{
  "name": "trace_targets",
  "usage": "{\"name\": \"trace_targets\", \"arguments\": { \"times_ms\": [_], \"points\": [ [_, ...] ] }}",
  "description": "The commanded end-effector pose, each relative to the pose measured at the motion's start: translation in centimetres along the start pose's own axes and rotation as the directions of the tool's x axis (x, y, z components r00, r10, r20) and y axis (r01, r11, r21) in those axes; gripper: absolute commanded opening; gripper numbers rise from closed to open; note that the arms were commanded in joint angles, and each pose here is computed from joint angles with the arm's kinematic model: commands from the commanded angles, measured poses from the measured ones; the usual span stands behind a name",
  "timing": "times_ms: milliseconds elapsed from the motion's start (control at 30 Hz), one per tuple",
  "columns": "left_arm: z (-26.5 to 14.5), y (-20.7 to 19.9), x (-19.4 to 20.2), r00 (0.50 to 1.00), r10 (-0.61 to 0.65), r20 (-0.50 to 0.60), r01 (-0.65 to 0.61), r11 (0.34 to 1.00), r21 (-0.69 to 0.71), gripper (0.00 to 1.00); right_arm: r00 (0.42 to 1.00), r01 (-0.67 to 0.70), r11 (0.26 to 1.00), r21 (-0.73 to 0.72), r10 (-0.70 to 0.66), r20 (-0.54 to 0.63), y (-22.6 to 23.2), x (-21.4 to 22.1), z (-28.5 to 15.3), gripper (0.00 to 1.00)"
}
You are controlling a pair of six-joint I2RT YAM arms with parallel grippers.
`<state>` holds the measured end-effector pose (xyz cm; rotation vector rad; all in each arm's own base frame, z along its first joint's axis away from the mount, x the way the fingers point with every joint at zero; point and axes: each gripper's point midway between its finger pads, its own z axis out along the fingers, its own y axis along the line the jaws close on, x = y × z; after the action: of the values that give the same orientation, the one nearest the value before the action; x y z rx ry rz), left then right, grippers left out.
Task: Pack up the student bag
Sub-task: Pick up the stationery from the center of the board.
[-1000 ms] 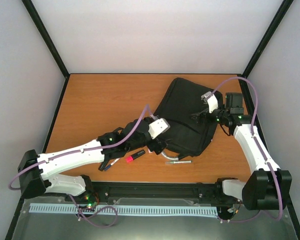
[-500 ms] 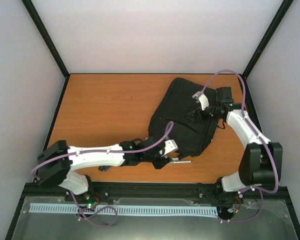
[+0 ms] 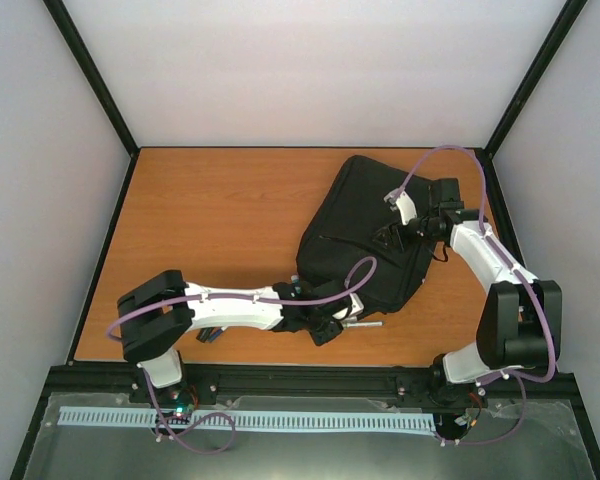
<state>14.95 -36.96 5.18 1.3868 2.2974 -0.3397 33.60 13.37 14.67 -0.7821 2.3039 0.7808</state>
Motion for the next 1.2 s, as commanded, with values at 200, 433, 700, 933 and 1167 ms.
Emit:
{"name": "trace_targets", "arguments": {
  "times_ms": [200,433,700,933,1167],
  "points": [
    [0.9,-0.8,0.0,0.999,0.018,-0.039,-0.017,1.0,0.013,0.41,0.999,0.04,0.999,0.006,-0.04,0.01,0.6,-0.3,-0.6,0.63],
    [1.6,-0.6,-0.2,0.998,0.023,-0.056,-0.024,1.0,-0.008,0.37,0.999,0.05,0.999,0.017,-0.05,0.002,0.6,-0.2,-0.7,0.64],
    [2.7,-1.2,-0.6,0.997,0.016,-0.076,-0.015,1.0,0.02,0.33,0.998,0.058,0.998,0.024,-0.058,-0.004,0.5,-0.1,-0.8,0.64],
    [2.7,-1.1,0.6,0.992,0.019,-0.126,-0.017,1.0,0.016,0.21,0.998,0.057,0.998,0.015,-0.056,-0.014,0.5,0.2,-0.6,0.64],
    [0.9,-0.3,4.0,0.979,-0.041,-0.198,0.037,0.999,-0.02,0.18,0.998,0.057,0.998,0.009,-0.057,-0.017,0.5,0.2,-0.6,0.64]
  ]
}}
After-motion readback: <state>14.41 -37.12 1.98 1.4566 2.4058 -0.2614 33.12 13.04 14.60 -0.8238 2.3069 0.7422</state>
